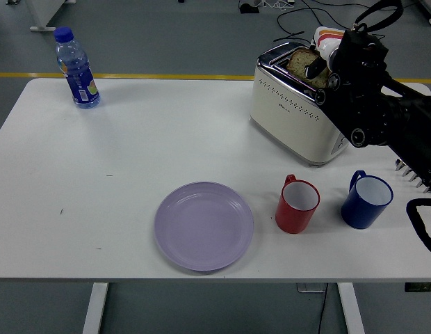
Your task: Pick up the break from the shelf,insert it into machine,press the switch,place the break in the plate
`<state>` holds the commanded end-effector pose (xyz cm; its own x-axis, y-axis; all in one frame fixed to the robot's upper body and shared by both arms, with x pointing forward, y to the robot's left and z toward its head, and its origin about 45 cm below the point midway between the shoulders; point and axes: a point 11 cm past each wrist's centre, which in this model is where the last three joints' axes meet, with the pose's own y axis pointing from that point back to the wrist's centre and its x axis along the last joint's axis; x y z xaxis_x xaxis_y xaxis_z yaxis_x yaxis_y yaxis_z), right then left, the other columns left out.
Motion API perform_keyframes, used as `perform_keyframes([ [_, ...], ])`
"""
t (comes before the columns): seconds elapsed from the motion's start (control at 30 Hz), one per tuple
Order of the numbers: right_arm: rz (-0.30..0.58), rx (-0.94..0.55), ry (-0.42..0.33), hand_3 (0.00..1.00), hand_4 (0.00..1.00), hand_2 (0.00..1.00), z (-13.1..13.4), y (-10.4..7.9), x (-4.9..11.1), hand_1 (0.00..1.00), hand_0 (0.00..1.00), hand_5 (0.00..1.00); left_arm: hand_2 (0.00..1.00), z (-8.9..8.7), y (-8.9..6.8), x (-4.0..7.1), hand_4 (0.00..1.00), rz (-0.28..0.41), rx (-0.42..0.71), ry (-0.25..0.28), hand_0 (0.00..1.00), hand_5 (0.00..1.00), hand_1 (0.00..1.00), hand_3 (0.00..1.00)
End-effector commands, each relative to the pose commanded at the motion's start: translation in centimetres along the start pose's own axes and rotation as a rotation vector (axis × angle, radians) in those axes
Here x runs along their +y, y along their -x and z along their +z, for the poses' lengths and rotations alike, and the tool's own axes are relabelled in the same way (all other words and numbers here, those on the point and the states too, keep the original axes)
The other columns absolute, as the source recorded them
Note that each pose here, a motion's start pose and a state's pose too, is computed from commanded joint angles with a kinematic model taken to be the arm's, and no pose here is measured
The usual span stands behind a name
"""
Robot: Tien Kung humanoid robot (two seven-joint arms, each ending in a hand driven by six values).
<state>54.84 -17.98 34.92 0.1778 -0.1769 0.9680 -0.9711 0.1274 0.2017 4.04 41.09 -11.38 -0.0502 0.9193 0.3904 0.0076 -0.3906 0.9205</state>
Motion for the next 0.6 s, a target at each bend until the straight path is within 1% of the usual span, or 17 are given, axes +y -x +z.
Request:
perform_keyframes([
  [0.03, -0.001, -0.002, -0.002, 0.503, 0.459, 0.396, -0.1, 0.0, 0.0, 0.320, 0.299, 0.002, 0.610, 0.0, 0.0, 0.0, 0.391, 0.000, 0.000, 0.000, 0.673, 0.998, 0.567, 0.653],
  [0.2, -0.002, -0.025, -0.019, 0.503, 0.459, 0.396, -0.5, 0.0, 0.2, 0.320, 0.299, 0.002, 0.610, 0.0, 0.0, 0.0, 0.391, 0.001, 0.003, 0.000, 0.673, 0.998, 0.567, 0.653],
  [0.23, -0.003, -0.030, -0.023, 0.499, 0.428, 0.391, -0.6, 0.0, 0.3, 0.315, 0.306, 0.002, 0.610, 0.0, 0.0, 0.0, 0.391, 0.001, 0.003, 0.000, 0.673, 0.998, 0.565, 0.650],
  [0.37, 0.015, -0.067, -0.050, 0.499, 0.428, 0.391, -1.4, -0.5, 0.6, 0.315, 0.306, 0.002, 0.610, 0.0, 0.0, 0.0, 0.391, 0.001, 0.005, 0.000, 0.673, 0.998, 0.565, 0.650],
  [0.43, 0.030, -0.082, -0.075, 0.497, 0.410, 0.385, -2.1, -1.0, 1.0, 0.309, 0.311, 0.002, 0.610, -0.1, -0.1, 0.0, 0.391, 0.001, 0.005, -0.001, 0.673, 0.998, 0.565, 0.648],
  [0.53, 0.048, -0.099, -0.102, 0.497, 0.410, 0.385, -2.9, -1.5, 1.4, 0.309, 0.311, 0.002, 0.610, -0.1, -0.1, 0.0, 0.391, 0.001, 0.006, -0.002, 0.673, 0.998, 0.565, 0.648],
  [0.6, 0.080, -0.108, -0.113, 0.497, 0.410, 0.385, -2.8, -2.6, 1.6, 0.309, 0.311, 0.002, 0.610, -0.1, -0.1, 0.0, 0.391, 0.001, 0.007, -0.003, 0.673, 0.998, 0.565, 0.648],
])
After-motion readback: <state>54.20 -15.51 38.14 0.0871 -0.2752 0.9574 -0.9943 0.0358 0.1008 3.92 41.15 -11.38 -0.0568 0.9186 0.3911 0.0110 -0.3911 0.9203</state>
